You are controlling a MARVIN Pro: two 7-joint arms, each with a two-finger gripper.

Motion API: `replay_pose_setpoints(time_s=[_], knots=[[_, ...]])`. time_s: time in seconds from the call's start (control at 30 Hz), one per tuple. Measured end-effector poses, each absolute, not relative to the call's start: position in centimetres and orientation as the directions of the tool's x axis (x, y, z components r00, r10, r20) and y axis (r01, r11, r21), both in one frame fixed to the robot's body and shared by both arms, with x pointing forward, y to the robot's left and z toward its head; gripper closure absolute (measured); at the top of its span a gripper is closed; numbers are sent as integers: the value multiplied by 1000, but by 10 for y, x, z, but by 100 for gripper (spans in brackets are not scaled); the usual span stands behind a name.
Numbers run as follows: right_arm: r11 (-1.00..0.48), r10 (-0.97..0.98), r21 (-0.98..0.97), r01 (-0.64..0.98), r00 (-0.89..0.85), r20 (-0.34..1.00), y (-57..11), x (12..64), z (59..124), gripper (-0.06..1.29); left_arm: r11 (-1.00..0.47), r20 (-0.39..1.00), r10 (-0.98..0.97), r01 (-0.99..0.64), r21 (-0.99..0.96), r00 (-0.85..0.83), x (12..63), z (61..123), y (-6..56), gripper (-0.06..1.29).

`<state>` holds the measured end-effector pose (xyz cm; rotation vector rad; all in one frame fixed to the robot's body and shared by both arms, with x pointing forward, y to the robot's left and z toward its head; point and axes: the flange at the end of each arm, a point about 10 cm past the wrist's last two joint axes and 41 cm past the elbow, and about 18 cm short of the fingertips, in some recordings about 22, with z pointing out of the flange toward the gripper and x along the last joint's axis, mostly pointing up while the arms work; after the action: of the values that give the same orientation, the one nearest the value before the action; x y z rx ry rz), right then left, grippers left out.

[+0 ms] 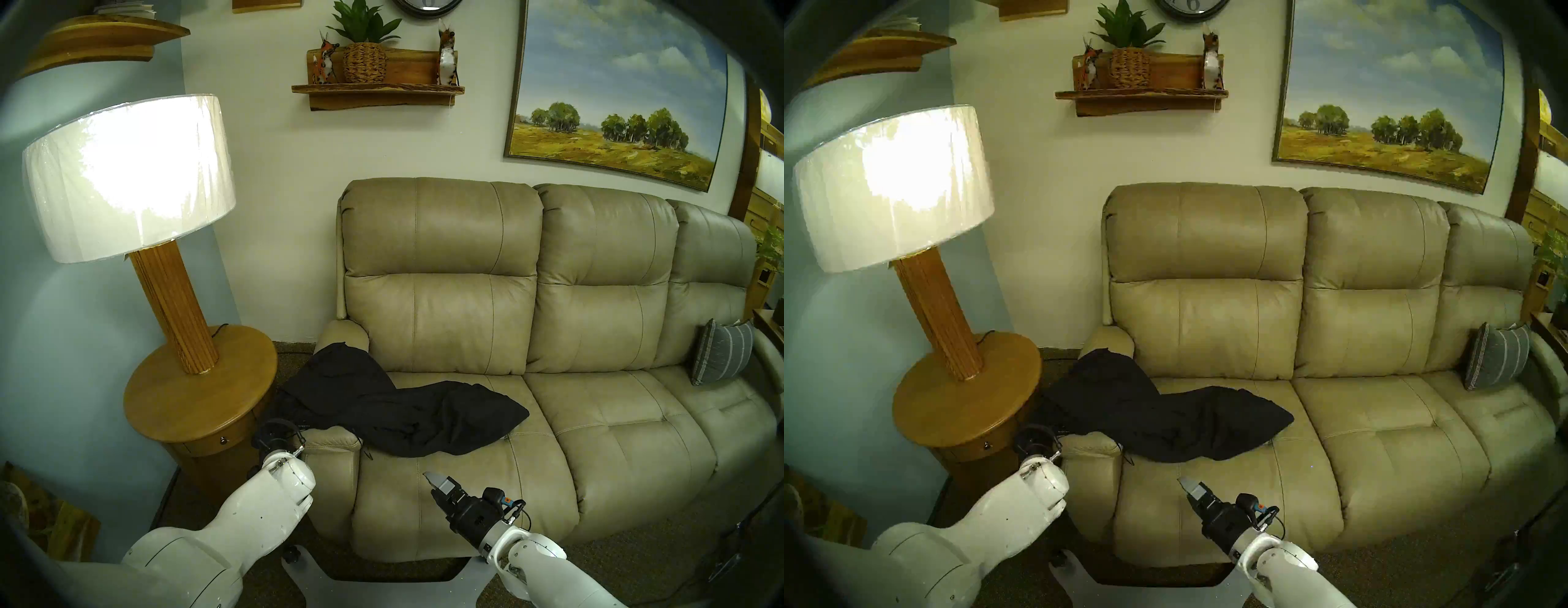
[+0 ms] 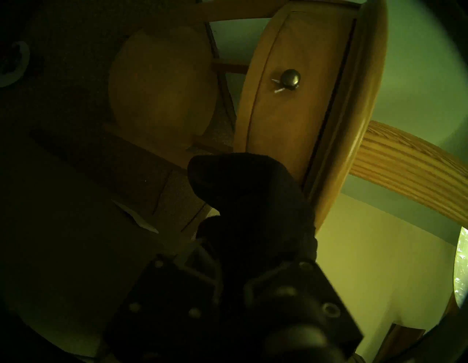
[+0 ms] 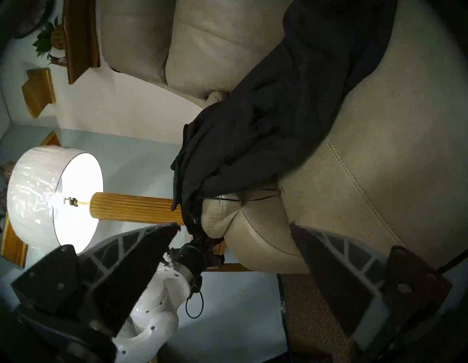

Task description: Drape jacket on sofa arm

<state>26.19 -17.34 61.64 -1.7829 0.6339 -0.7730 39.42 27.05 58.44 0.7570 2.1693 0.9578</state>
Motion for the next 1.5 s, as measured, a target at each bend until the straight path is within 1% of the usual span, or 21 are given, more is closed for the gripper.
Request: replay_pose_setpoints(time_s=[0.2,0.57,0.83,1.17,1.2,1.3,1.33,1.4,1.43,1.5], knots=[[-319,-732,-946,-64,651,203,-173,263,616,1,610,-340,695,268,746,-634,378,566,284,112],[-315,-736,-947,-63,645,203,-174,263,617,1,658,-292,663,351,666,-689,340,532,312,112],[-317,-738,-946,-65,644,203,-174,262,616,1,675,-283,665,394,624,-691,338,525,304,112],[-323,-734,-944,-75,649,199,-173,261,611,1,670,-291,679,407,621,-673,344,526,299,112],[-323,-733,-943,-76,650,199,-172,261,611,1,668,-293,681,405,624,-671,344,527,299,108],[-327,-729,-942,-77,654,199,-171,261,609,1,653,-310,695,391,648,-649,346,529,297,67],[-327,-729,-942,-77,655,200,-171,261,609,1,649,-316,700,384,657,-641,347,530,296,34],[-328,-727,-941,-77,656,200,-171,261,609,1,642,-321,706,378,667,-631,348,530,294,15],[-329,-726,-941,-76,658,201,-170,261,608,1,632,-327,715,370,681,-619,348,530,291,1],[-330,-725,-941,-76,658,201,-170,262,608,1,622,-330,723,363,694,-607,346,530,287,-1]])
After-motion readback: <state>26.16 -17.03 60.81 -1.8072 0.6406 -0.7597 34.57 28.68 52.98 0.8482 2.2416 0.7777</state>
